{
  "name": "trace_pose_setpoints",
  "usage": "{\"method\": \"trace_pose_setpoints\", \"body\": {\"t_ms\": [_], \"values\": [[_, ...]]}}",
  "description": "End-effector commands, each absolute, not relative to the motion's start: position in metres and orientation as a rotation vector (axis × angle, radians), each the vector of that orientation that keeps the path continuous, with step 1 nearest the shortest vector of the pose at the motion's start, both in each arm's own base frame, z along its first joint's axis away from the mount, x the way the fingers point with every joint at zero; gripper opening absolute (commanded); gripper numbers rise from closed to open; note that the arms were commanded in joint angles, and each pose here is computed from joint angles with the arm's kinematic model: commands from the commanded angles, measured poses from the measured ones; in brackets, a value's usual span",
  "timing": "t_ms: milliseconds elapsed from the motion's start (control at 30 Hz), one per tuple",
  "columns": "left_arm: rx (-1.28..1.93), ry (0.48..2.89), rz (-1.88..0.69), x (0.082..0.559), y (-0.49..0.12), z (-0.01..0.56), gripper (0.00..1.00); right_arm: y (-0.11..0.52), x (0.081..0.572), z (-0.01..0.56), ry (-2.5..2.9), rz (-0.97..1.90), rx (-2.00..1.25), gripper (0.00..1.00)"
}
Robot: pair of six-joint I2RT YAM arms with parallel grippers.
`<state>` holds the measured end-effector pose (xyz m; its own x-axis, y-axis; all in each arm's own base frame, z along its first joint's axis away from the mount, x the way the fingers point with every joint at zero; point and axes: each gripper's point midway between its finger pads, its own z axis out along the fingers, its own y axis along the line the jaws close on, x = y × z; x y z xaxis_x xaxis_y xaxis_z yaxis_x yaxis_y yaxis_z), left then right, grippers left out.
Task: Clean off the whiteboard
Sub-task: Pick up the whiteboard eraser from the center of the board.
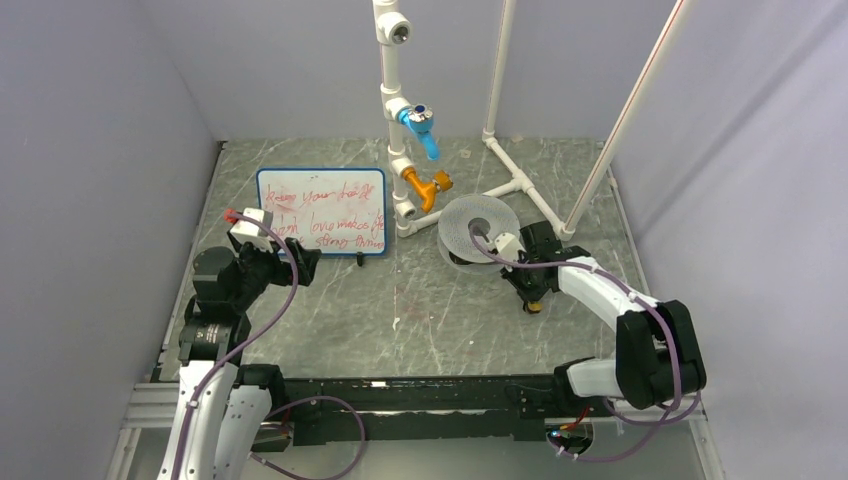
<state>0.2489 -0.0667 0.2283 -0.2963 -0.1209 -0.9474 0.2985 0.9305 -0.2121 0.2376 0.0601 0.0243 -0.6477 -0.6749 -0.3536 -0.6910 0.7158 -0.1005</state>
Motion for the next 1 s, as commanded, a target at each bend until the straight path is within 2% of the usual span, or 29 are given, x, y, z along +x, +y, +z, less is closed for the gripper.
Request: {"method": "trace_pose_setpoints", "body": {"t_ms": [0,133,333,400,700,967], "values": [[0.14,1.773,-0.425,0.25,-0.068,0.245,0.99,0.062,0.231,0.028,2.513,0.059,-1.112,0.12],[0.143,1.776,-0.433,0.251,-0.07,0.244,0.99,0.086,0.224,0.045,2.344,0.153,-1.265,0.06],[0.147,1.783,-0.439,0.251,-0.071,0.242,0.99,0.115,0.216,0.051,2.104,0.133,-1.55,0.08],[0.149,1.784,-0.439,0.251,-0.071,0.242,0.99,0.117,0.218,0.044,2.106,0.099,-1.597,0.14],[0.15,1.785,-0.436,0.251,-0.07,0.242,0.99,0.121,0.217,0.039,2.154,0.093,-1.571,0.55],[0.157,1.778,-0.443,0.25,-0.072,0.243,0.99,0.113,0.226,0.055,2.271,0.239,-1.326,0.67]]}}
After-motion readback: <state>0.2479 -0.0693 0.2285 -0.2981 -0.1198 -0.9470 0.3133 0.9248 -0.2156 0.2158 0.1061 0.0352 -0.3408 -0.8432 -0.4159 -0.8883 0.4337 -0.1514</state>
